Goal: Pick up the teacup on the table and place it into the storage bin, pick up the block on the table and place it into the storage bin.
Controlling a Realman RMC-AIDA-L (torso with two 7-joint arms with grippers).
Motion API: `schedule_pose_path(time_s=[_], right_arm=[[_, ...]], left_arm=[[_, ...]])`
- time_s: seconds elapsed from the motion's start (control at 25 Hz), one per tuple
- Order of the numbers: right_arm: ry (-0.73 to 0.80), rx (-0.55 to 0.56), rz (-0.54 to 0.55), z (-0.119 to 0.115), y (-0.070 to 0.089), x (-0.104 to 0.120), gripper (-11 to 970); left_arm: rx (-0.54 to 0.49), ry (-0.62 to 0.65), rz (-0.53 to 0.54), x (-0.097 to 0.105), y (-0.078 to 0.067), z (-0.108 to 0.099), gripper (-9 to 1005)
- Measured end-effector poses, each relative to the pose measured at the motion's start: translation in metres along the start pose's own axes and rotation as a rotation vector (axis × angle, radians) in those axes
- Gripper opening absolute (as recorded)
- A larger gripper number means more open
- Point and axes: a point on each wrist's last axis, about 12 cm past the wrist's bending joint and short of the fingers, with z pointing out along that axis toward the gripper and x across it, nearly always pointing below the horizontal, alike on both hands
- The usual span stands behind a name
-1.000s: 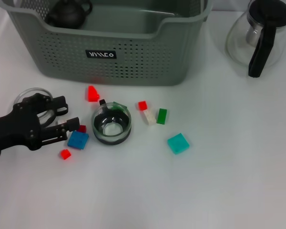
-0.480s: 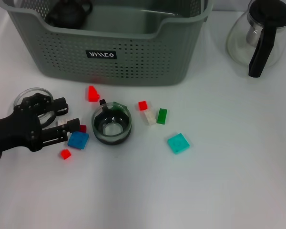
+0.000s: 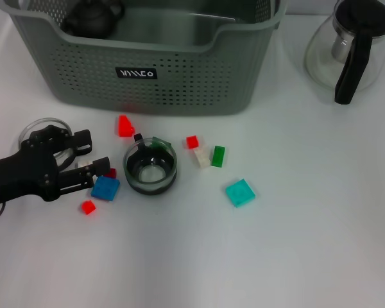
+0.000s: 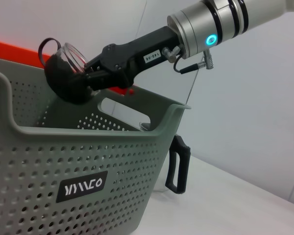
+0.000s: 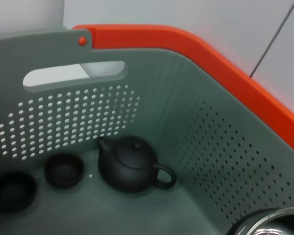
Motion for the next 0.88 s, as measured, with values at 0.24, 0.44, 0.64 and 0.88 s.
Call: schedule_pose_path(time_s=[0.24,0.44,0.64,0.88], right_arm=[[0.027,-0.007,-0.001,0.001,0.0,0.006,56],[0.042,-0.014,-0.001,0.001,-0.001,0.01,56],[0.057,-0.016,0.005,0.001,-0.001,0.016,56],[0.075,-0.019,-0.004,0.002,0.0,0.022,65]], left_arm=[[-0.004,0.002,0.0,0.0,0.0,0.0,737],[-0.004,0.001,-0.001,0.0,0.0,0.0,736],[0.0,0.001,-0.006,0.001,0.0,0.001,735],[-0.001,0.001,-0.006,0.001,0.0,0.001,734]])
